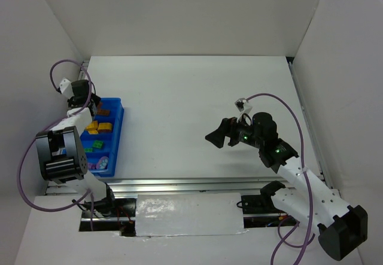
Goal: Sort the legos into containers by color
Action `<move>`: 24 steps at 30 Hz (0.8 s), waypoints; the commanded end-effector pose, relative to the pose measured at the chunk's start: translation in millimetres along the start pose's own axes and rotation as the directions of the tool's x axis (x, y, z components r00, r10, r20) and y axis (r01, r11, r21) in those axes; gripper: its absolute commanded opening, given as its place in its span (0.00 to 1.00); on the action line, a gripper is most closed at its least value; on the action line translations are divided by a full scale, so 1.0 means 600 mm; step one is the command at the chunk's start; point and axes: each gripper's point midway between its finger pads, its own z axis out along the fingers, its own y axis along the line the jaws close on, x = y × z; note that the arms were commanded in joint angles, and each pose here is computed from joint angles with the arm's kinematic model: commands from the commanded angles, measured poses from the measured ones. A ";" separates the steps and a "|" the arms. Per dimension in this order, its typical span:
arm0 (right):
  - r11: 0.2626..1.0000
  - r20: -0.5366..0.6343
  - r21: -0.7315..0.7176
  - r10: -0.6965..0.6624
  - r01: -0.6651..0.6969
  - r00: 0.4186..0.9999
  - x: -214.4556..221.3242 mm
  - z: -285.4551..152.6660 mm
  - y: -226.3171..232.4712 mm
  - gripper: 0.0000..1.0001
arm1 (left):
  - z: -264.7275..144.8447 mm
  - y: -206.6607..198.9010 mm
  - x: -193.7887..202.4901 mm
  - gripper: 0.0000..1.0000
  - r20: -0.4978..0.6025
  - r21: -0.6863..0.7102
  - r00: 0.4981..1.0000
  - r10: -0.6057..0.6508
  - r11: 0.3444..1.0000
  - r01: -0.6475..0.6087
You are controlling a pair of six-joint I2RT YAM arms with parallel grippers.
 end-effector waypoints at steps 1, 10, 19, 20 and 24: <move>0.999 0.047 -0.021 -0.028 0.029 0.998 -0.017 -0.002 0.007 1.00 | 0.001 0.009 -0.008 0.22 0.023 -0.023 0.999 -0.033 0.999 0.034; 0.999 0.045 -0.023 -0.027 0.028 0.999 -0.016 -0.001 0.007 1.00 | -0.032 -0.008 -0.032 0.98 0.047 0.029 0.997 -0.053 0.998 0.052; 1.000 0.055 -0.010 -0.023 0.024 0.998 -0.021 -0.004 0.006 1.00 | -0.123 -0.060 -0.122 0.99 0.078 0.101 0.997 -0.024 0.995 0.016; 1.000 0.064 0.008 -0.019 0.018 0.998 -0.024 -0.007 0.003 1.00 | -0.132 -0.069 -0.123 1.00 0.053 0.102 0.998 0.035 0.994 -0.040; 0.994 0.134 0.104 0.010 -0.024 0.991 -0.055 -0.036 -0.003 1.00 | -0.203 -0.122 -0.139 1.00 -0.059 0.108 0.968 0.242 0.966 -0.235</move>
